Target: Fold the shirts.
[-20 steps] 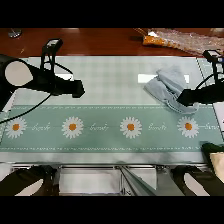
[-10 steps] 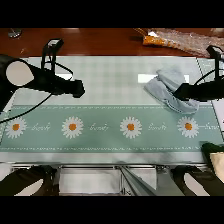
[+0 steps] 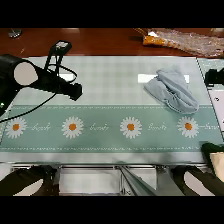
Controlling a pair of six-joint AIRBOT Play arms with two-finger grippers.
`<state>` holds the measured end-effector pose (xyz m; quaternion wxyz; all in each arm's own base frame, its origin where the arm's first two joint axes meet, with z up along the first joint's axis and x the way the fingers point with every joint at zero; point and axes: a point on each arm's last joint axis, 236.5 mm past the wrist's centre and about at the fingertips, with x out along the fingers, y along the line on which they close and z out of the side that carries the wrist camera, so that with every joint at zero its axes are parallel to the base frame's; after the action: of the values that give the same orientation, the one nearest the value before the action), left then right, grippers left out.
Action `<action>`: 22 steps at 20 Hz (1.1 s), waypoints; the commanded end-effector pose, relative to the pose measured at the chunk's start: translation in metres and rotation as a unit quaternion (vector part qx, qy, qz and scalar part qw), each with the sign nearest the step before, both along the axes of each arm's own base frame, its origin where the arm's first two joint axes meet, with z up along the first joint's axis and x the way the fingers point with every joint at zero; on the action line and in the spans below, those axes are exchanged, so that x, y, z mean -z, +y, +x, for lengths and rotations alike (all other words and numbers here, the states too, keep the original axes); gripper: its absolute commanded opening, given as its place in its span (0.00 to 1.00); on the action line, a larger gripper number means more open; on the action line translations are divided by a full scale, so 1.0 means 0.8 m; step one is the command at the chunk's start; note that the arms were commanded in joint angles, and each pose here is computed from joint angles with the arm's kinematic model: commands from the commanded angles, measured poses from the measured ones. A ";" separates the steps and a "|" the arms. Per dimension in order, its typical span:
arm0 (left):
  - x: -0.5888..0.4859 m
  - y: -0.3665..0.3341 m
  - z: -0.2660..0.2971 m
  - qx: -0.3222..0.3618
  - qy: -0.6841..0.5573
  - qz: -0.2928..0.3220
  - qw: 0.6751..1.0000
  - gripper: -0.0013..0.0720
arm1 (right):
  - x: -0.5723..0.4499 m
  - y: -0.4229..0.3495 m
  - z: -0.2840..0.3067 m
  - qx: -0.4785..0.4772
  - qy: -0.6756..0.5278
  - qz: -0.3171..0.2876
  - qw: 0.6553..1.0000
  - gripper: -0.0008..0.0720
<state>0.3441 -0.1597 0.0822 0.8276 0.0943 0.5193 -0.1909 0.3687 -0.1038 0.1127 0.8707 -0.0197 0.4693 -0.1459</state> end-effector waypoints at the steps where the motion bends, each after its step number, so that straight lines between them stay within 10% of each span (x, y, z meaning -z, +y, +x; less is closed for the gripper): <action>1: 0.001 0.007 0.004 0.013 -0.008 0.020 1.000 0.99 | 0.099 -0.025 -0.043 0.028 0.152 0.103 0.983 0.82; 4: 0.002 0.007 0.004 0.013 -0.008 0.020 1.000 0.99 | 0.157 0.024 -0.055 0.001 0.222 0.251 0.942 0.82; 12: 0.002 0.007 0.004 0.013 -0.008 0.020 1.000 0.99 | 0.225 0.012 -0.036 0.067 0.245 0.269 0.929 0.80; 14: 0.002 0.007 0.004 0.013 -0.008 0.020 1.000 0.99 | 0.240 0.012 -0.036 0.065 0.258 0.255 0.930 0.58; 16: 0.000 0.007 0.004 0.013 -0.009 0.020 1.000 0.99 | 0.246 0.022 -0.034 0.032 0.274 0.227 0.934 0.07; 22: -0.067 0.000 0.021 0.012 -0.059 0.000 0.998 0.99 | 0.058 0.099 0.047 -0.150 0.101 0.157 0.971 0.03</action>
<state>0.3553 -0.1573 0.1058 0.8411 0.1156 0.4919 -0.1929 0.3777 -0.0579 -0.0134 0.7552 0.0749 0.6511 0.0138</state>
